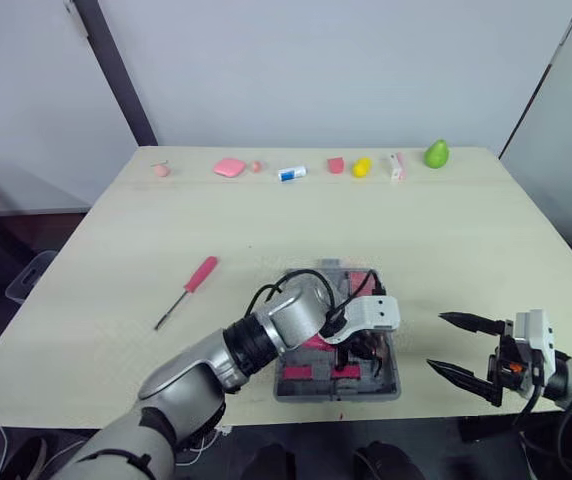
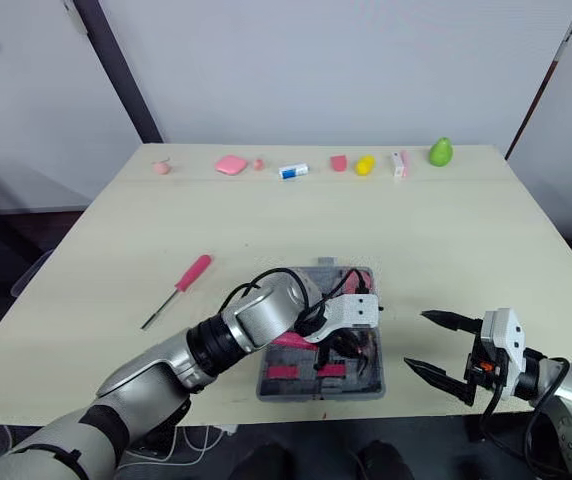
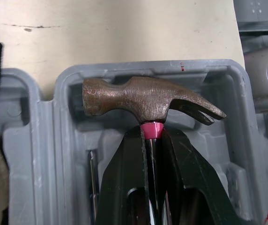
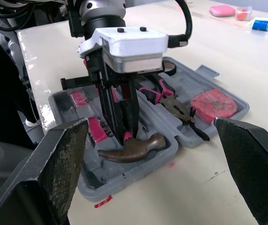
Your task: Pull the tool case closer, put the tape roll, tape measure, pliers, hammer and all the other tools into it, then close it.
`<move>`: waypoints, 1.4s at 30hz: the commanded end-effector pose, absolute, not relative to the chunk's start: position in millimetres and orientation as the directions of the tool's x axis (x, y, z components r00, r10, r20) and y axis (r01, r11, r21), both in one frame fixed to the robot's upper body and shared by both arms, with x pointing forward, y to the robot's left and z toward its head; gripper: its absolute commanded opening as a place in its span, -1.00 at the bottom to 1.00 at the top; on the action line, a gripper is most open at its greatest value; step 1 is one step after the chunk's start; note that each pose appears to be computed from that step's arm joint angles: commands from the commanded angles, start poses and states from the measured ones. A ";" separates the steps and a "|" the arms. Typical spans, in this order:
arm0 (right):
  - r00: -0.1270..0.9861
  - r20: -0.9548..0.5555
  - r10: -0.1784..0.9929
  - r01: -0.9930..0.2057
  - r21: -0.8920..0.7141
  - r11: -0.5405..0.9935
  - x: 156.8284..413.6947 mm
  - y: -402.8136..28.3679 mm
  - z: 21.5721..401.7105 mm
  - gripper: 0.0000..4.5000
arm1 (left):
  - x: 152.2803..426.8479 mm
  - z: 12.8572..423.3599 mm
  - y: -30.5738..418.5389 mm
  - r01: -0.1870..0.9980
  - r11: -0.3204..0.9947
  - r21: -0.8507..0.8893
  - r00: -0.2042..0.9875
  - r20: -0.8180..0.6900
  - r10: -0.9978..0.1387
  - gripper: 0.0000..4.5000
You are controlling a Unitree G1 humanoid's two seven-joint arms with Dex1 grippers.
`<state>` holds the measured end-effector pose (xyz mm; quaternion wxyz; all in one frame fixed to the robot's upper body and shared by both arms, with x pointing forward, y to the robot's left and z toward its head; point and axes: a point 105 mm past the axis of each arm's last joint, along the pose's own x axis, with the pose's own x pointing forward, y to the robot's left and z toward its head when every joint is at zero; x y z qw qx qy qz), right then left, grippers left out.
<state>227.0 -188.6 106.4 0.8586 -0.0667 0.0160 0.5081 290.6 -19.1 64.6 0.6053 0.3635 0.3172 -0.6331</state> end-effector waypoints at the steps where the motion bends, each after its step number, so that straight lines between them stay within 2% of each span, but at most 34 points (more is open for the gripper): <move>1: 0.484 -0.069 0.872 -0.870 -0.141 0.472 223.9 -185.3 117.2 1.00 | 287.7 63.4 -29.8 0.993 -0.108 0.050 -0.014 -0.849 -0.528 -0.98; 13: 0.488 -0.097 0.868 -0.869 -0.149 0.472 219.3 -188.6 114.1 1.00 | 288.0 61.2 -33.3 0.992 -0.116 0.049 -0.019 -0.853 -0.521 -0.98; 14: 0.488 -0.097 0.868 -0.869 -0.149 0.472 219.4 -188.6 114.0 1.00 | 288.1 61.5 -32.9 0.992 -0.118 0.048 -0.020 -0.853 -0.521 -0.56; 15: 0.487 -0.097 0.868 -0.869 -0.149 0.471 219.6 -188.4 113.5 1.00 | 288.3 61.9 -32.3 0.992 -0.116 0.047 -0.021 -0.853 -0.521 -0.45; 18: 0.485 -0.097 0.869 -0.871 -0.148 0.469 219.8 -187.4 112.0 1.00 | 290.1 62.9 -31.4 0.992 -0.112 0.060 -0.007 -0.852 -0.523 0.20; 24: 0.483 -0.098 0.870 -0.872 -0.149 0.467 221.2 -188.5 112.0 1.00 | 289.4 65.5 -28.1 0.989 -0.133 0.069 -0.010 -0.854 -0.520 0.20; 31: 0.483 -0.096 0.870 -0.871 -0.153 0.467 222.6 -187.7 114.4 1.00 | 290.9 87.9 -26.8 0.979 -0.170 0.109 -0.005 -0.829 -0.559 0.20; 37: 0.485 -0.091 0.870 -0.870 -0.153 0.469 222.5 -185.7 116.0 1.00 | 280.0 117.0 -22.6 0.978 -0.194 0.081 -0.061 -0.771 -0.633 0.20; 39: 0.487 -0.089 0.869 -0.869 -0.153 0.471 222.8 -185.5 116.6 1.00 | 276.5 126.2 -18.0 0.984 -0.180 0.010 -0.118 -0.717 -0.687 0.20; 42: 0.491 -0.088 0.867 -0.867 -0.154 0.475 223.0 -185.4 117.1 1.00 | 284.2 133.3 -10.0 0.989 -0.150 0.002 -0.114 -0.647 -0.754 0.20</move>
